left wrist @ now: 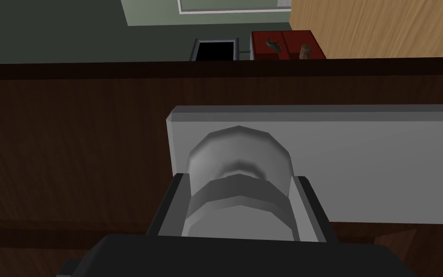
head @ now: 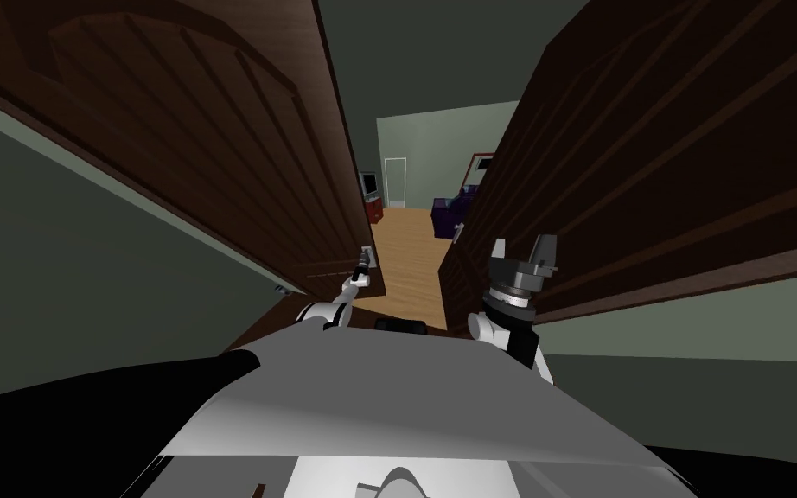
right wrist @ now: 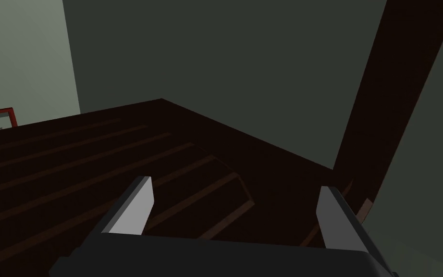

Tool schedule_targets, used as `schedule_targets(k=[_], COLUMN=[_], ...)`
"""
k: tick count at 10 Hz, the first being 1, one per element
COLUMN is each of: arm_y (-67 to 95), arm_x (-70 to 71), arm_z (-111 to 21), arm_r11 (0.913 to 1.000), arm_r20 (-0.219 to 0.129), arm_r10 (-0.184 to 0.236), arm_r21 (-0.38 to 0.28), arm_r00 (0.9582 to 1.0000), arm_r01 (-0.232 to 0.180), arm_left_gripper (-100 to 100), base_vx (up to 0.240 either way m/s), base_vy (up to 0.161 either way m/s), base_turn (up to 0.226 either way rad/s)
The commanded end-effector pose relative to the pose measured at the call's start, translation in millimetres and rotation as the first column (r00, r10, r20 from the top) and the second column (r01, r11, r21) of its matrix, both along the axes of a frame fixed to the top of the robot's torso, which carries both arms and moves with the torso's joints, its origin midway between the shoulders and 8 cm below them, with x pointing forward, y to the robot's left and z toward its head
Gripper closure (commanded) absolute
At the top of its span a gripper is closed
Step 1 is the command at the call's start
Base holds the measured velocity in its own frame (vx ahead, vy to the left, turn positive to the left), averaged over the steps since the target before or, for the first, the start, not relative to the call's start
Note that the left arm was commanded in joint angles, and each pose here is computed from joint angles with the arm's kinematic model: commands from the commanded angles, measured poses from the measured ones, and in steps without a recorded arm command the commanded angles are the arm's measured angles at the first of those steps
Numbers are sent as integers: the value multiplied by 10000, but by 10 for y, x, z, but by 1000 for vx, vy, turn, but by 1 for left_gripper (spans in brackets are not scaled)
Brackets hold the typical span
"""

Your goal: Push the door open

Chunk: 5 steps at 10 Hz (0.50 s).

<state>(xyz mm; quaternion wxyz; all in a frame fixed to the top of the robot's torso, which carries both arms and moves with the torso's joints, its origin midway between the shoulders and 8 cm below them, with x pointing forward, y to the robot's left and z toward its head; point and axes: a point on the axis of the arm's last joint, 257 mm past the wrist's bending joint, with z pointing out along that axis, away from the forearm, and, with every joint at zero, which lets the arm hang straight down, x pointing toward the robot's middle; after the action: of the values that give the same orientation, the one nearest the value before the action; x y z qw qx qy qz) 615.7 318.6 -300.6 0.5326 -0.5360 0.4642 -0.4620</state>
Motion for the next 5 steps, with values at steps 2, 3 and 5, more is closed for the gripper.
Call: schedule_targets(k=[2,3,5], arm_y=[243,285,364], arm_x=[-46,-53,-68], arm_z=[33,33,34], arm_r11=[9991,9987,9979], arm_r20=[53,52,51], arm_r10=[425,500,642], arm_r21=[46,44,41], arm_r00=[9991,9987,9979], arm_r01=[-425,-501,-643], arm_left_gripper=[100,100,100], base_vx=[89,179,150], base_vy=[-27,-125,-103], base_turn=[40,78,59])
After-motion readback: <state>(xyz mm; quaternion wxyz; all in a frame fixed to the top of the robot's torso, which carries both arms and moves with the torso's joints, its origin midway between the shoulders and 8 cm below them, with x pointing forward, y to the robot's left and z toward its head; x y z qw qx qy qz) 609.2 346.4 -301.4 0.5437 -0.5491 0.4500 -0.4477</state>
